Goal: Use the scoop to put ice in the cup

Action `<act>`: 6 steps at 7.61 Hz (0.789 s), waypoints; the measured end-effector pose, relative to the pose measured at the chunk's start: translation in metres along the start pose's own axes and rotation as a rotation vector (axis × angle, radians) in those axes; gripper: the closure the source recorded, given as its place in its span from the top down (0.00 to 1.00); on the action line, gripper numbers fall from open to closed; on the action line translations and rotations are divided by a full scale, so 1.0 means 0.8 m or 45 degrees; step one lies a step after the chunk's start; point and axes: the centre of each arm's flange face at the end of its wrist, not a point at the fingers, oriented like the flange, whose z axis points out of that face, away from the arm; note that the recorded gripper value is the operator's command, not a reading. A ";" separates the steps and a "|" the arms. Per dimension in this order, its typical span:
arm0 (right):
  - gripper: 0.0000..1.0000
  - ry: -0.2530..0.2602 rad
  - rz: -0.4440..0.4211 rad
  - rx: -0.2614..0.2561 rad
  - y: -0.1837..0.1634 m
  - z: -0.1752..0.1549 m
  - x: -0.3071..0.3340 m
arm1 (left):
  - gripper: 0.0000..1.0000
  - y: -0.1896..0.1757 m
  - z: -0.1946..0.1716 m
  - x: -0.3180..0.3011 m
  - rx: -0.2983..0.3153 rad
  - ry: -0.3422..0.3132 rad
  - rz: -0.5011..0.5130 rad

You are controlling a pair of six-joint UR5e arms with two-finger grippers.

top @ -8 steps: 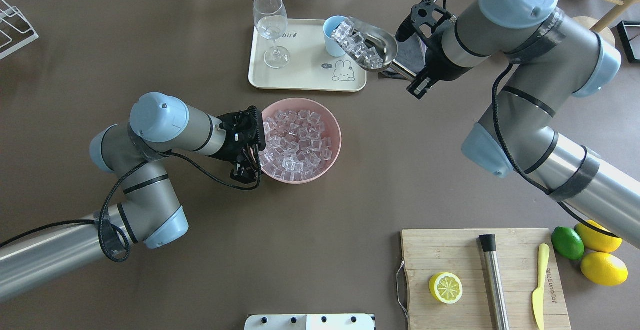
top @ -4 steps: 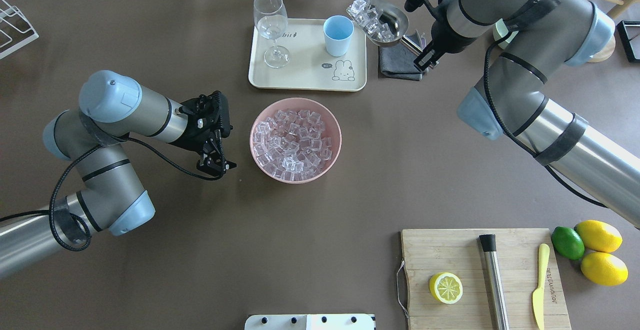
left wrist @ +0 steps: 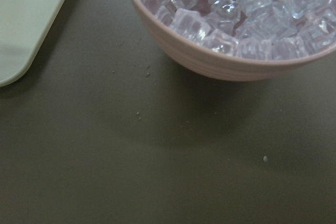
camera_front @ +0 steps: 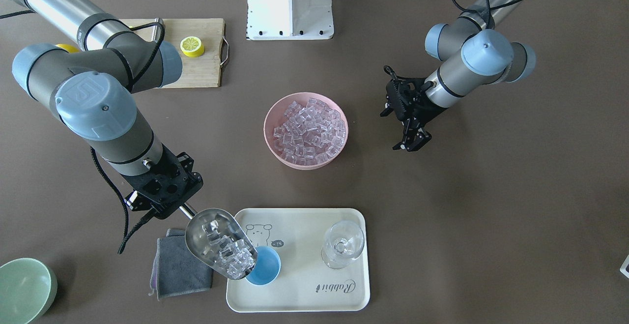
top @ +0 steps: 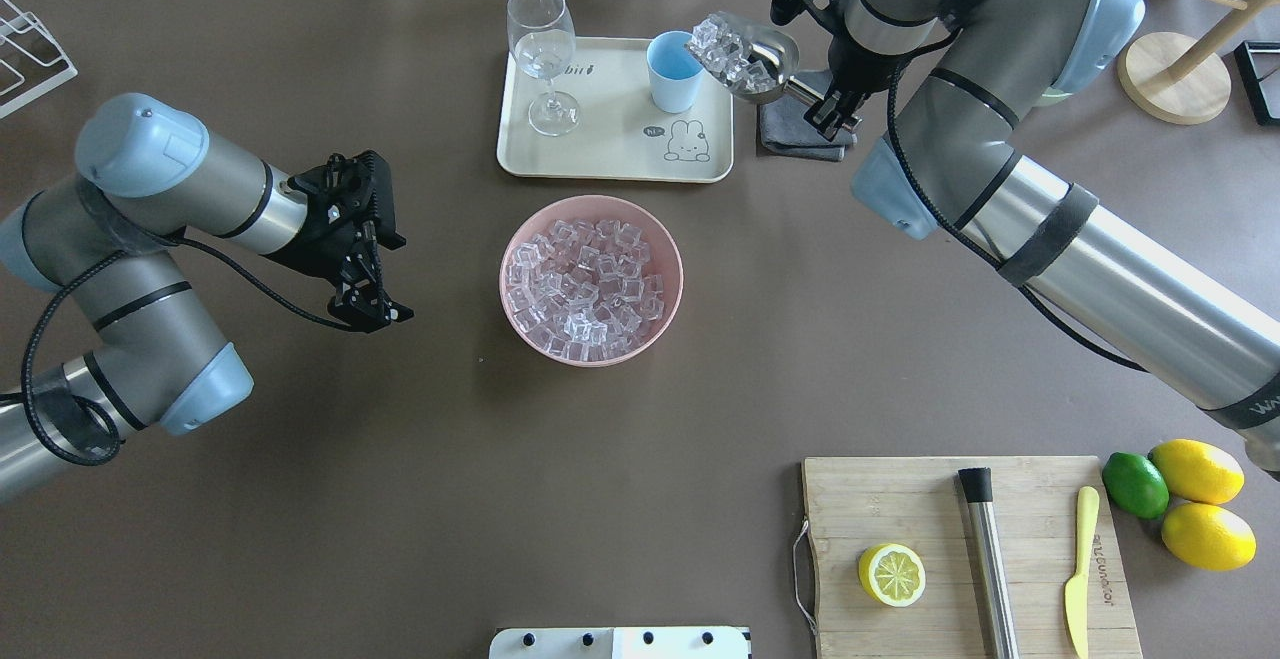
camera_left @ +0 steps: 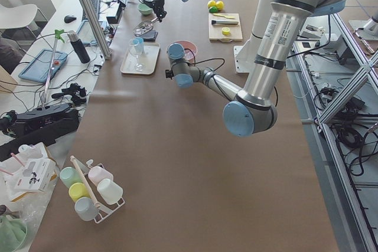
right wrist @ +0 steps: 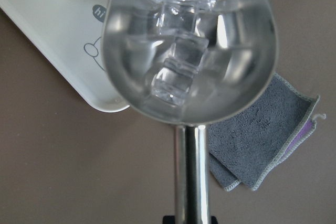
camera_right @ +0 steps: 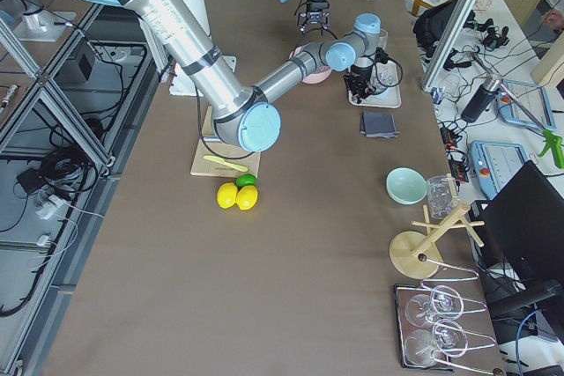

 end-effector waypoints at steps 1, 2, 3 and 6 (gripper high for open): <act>0.00 0.005 -0.033 -0.069 -0.005 0.000 -0.002 | 0.99 0.012 -0.024 -0.016 -0.037 -0.003 -0.061; 0.00 0.005 -0.056 -0.121 -0.009 -0.006 -0.007 | 0.99 0.021 -0.051 -0.026 -0.078 -0.018 -0.124; 0.00 0.004 -0.082 -0.166 -0.016 -0.017 -0.013 | 0.99 0.029 -0.080 -0.038 -0.120 -0.043 -0.198; 0.00 0.008 -0.129 -0.261 -0.031 -0.035 -0.023 | 0.99 0.077 -0.179 -0.099 -0.198 -0.117 -0.459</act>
